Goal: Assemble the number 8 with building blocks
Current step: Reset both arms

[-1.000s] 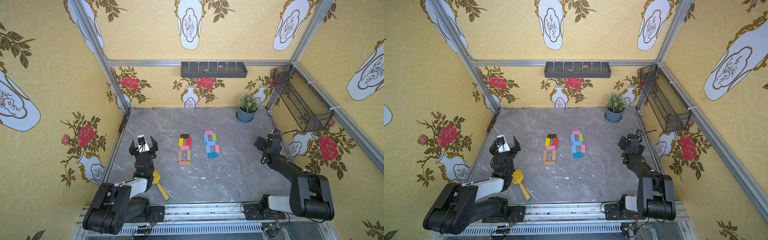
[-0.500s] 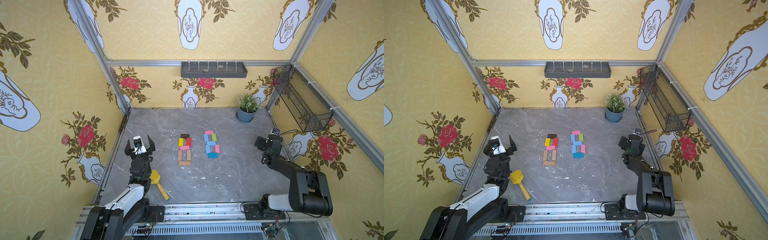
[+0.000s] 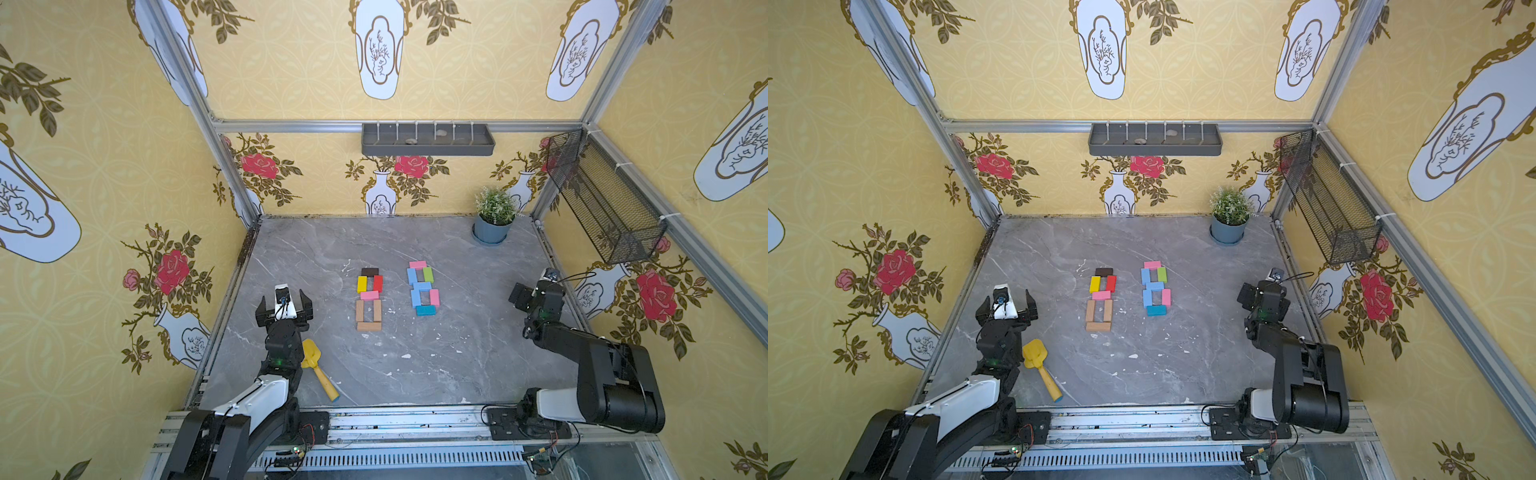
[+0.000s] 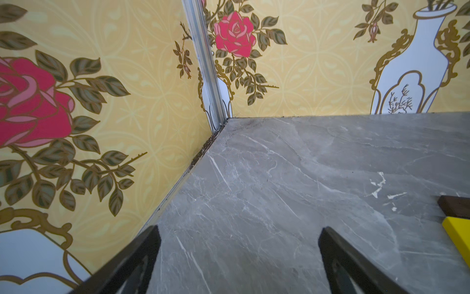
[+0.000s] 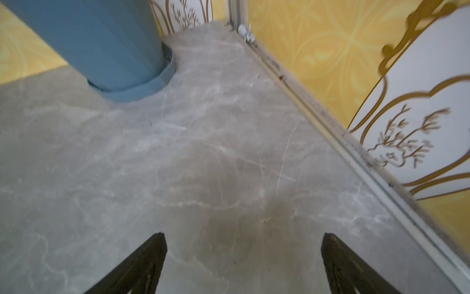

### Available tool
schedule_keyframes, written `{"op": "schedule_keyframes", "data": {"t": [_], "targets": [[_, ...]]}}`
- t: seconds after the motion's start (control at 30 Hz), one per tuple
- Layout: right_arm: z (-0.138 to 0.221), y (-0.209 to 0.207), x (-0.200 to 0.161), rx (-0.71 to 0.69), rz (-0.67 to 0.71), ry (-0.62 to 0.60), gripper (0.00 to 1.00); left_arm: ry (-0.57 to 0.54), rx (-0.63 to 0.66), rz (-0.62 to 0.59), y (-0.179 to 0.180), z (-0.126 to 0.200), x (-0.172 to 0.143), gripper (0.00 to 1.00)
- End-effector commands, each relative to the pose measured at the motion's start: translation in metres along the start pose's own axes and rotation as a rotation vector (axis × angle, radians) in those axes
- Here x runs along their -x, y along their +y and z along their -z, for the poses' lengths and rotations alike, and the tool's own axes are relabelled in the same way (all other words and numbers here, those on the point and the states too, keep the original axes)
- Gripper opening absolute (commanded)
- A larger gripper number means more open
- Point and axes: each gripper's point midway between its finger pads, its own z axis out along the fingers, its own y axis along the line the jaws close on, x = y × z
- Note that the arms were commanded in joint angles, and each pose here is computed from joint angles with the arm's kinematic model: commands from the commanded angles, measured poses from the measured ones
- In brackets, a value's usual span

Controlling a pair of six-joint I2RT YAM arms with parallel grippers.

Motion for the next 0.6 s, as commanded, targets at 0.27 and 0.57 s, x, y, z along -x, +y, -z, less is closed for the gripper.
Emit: {"op": "schedule_keyframes", "data": {"t": [0.27,0.57], "targets": [[0.002,0.040,0.018,0.206,0.081,-0.127,0.98,-0.004,-0.076,0.014,-0.015,-0.014,-0.006,1.00],[0.007,0.049,0.015,0.260,0.095,-0.136,0.98,0.024,-0.112,-0.011,-0.024,-0.022,-0.014,1.00]]}}
